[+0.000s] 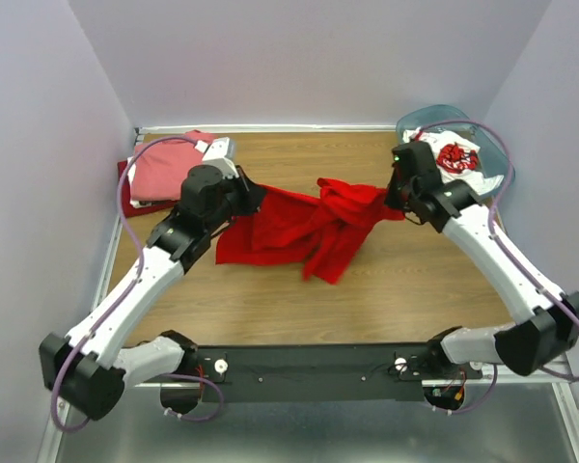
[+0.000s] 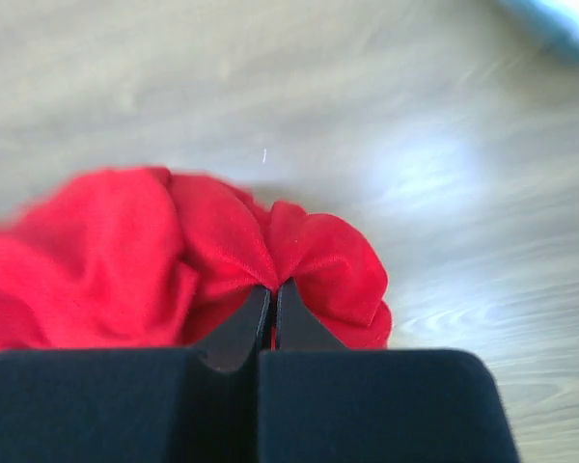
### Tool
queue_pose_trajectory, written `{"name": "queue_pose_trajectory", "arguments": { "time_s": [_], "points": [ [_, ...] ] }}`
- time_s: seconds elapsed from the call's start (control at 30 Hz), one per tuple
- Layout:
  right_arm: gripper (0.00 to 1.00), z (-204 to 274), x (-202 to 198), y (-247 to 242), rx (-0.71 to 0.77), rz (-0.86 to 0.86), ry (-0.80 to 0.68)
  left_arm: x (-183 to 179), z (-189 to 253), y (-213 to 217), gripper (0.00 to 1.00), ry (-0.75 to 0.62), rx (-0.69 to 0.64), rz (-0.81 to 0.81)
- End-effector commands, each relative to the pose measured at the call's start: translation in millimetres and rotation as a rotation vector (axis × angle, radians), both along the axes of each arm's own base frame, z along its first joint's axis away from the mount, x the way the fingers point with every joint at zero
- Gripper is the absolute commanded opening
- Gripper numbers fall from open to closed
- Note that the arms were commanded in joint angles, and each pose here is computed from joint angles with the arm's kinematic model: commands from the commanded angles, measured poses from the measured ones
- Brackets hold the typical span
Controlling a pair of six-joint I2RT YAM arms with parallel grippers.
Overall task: Fold and stack the t-shirts
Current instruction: Flatten the tshirt out
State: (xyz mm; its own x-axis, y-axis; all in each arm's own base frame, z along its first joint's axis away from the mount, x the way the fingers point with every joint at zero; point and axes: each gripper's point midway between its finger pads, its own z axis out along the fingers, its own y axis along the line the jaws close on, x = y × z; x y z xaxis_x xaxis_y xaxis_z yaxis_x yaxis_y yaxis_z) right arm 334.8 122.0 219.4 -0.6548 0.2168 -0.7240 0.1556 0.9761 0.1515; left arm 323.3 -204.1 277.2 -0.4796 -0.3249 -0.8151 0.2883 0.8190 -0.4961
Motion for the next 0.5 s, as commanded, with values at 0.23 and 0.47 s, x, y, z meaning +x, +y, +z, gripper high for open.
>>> {"name": "queue_pose_trajectory", "arguments": {
  "time_s": [0.23,0.47],
  "points": [
    [0.02,22,-9,-65,-0.223,-0.152,-0.005,-34,-42,50,0.0,0.137,0.071,0.112],
    [0.6,-49,20,-48,-0.188,-0.094,0.13,14,-107,57,0.78,0.221,0.176,0.152]
  ]
}}
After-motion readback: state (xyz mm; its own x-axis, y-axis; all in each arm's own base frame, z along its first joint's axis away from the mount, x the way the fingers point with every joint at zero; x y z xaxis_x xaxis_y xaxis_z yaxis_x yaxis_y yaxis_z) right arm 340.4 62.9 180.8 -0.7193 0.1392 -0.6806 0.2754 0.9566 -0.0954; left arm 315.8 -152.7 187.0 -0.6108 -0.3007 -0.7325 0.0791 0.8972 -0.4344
